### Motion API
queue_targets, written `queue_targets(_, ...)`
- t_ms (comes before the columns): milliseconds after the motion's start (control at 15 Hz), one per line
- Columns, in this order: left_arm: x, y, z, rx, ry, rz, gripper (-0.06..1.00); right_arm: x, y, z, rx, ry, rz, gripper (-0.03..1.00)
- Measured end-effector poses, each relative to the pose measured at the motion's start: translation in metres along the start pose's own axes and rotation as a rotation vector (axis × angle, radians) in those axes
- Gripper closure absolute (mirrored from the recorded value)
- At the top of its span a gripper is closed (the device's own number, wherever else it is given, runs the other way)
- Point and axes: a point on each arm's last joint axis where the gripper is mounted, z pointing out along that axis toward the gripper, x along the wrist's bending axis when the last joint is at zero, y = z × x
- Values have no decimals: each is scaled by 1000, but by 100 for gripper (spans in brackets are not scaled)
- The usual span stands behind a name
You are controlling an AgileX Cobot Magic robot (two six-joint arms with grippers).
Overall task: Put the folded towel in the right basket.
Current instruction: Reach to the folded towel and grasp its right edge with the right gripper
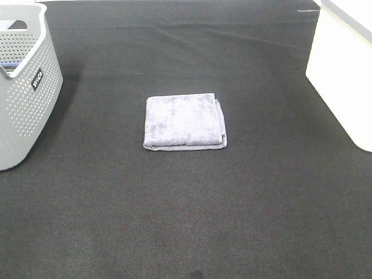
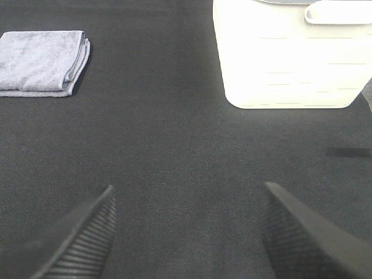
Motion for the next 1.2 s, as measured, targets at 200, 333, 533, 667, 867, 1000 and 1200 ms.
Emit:
queue_targets(200, 0, 0, 0, 0, 0, 0, -3, 0, 0, 0, 0, 0, 0, 31)
queue_targets(333, 0, 0, 0, 0, 0, 0, -3, 0, 0, 0, 0, 0, 0, 31)
queue_targets(533, 0, 0, 0, 0, 0, 0, -3, 0, 0, 0, 0, 0, 0, 31)
queue_targets(667, 0, 0, 0, 0, 0, 0, -3, 0, 0, 0, 0, 0, 0, 31)
queue_targets(867, 0, 0, 0, 0, 0, 0, -3, 0, 0, 0, 0, 0, 0, 31)
queue_targets(1000, 0, 0, 0, 0, 0, 0, -3, 0, 0, 0, 0, 0, 0, 31)
queue_targets(1200, 0, 0, 0, 0, 0, 0, -3, 0, 0, 0, 0, 0, 0, 31)
